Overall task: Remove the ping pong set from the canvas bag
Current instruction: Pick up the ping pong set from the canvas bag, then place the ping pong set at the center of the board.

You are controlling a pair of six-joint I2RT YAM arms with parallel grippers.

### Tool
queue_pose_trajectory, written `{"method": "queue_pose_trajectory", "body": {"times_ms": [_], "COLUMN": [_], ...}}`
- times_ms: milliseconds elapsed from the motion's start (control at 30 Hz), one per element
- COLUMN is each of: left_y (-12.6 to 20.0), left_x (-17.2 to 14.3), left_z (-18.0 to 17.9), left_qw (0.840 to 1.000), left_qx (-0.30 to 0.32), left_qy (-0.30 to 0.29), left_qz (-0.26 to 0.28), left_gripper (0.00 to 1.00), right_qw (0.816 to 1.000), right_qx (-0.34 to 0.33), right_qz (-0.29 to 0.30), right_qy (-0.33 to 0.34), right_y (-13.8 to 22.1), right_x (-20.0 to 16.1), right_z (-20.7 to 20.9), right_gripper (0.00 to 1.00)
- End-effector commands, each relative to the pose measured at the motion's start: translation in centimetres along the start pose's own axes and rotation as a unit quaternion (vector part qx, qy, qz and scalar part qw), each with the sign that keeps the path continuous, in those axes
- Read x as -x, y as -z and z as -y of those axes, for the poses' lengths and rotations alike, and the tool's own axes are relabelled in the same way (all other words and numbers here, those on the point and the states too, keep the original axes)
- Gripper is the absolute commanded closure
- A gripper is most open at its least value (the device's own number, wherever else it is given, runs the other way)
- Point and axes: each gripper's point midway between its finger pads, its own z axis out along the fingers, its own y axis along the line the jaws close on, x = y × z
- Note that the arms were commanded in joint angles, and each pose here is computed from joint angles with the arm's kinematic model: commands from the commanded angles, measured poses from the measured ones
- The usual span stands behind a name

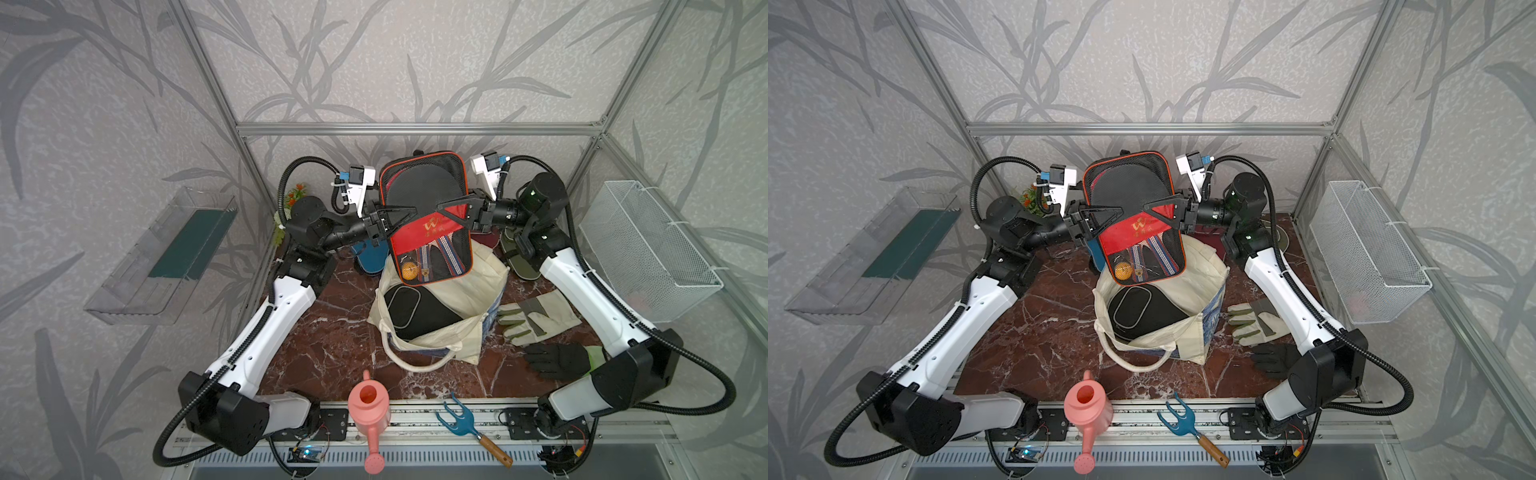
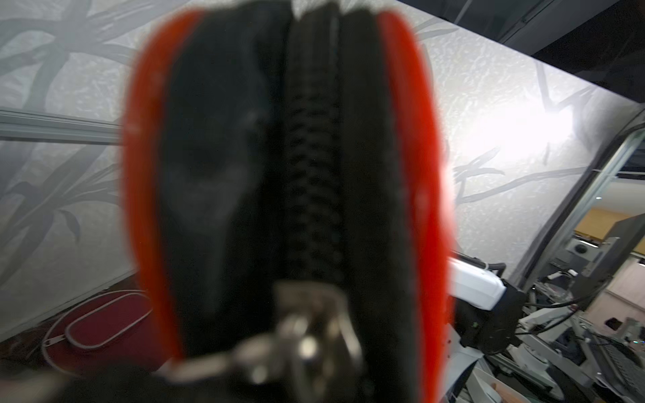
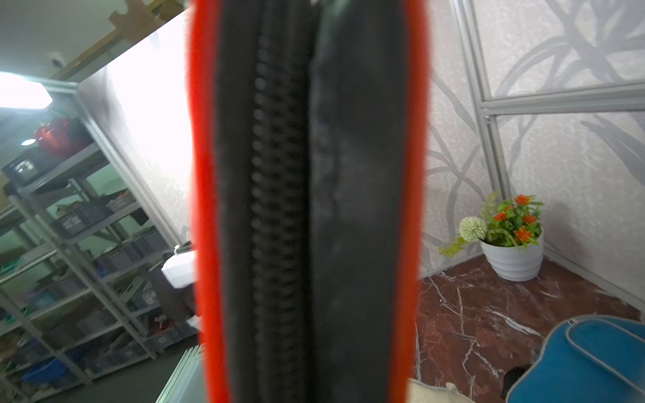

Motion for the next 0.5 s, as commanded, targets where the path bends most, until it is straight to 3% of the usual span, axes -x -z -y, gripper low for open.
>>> {"method": "queue_pose_trajectory", "body": {"times_ms": [0,67,200,267,367,467], "left_y": [0.2,0.8,4.0,7.0,12.8,17.6], "left_x": [1.6,2.4,4.5,6.4,8.1,7.3], "left_z": [-1.8,-1.6,-1.7,-2.2,-4.2,-7.4], "left_qw": [0.996,0.994,0.974,0.951,0.912,0.869], "left_qx": [0.054,0.080,0.202,0.284,0.396,0.490], "left_qy": [-0.056,-0.066,-0.105,-0.124,-0.103,-0.069], "left_qz": [0.032,0.034,0.010,0.004,0.014,0.019], "left_gripper": [1.00,1.00,1.00,1.00,1.00,1.00], "right_qw": [0.999,0.997,0.986,0.975,0.958,0.953], "right_qx": [-0.039,-0.066,-0.151,-0.197,-0.250,-0.267], "right_qz": [0.019,0.004,-0.040,-0.072,-0.110,-0.113], "right_qy": [0.019,0.026,0.059,0.073,0.083,0.084], "right_y": [-0.2,0.2,2.1,3.2,4.7,5.3], "right_x": [1.6,1.2,-0.2,-1.1,-2.6,-3.4], "right_z": [-1.2,-1.1,-0.3,0.4,1.4,1.7], "right_gripper": [0.92,0.68,0.05,0.01,0.01,0.01]}}
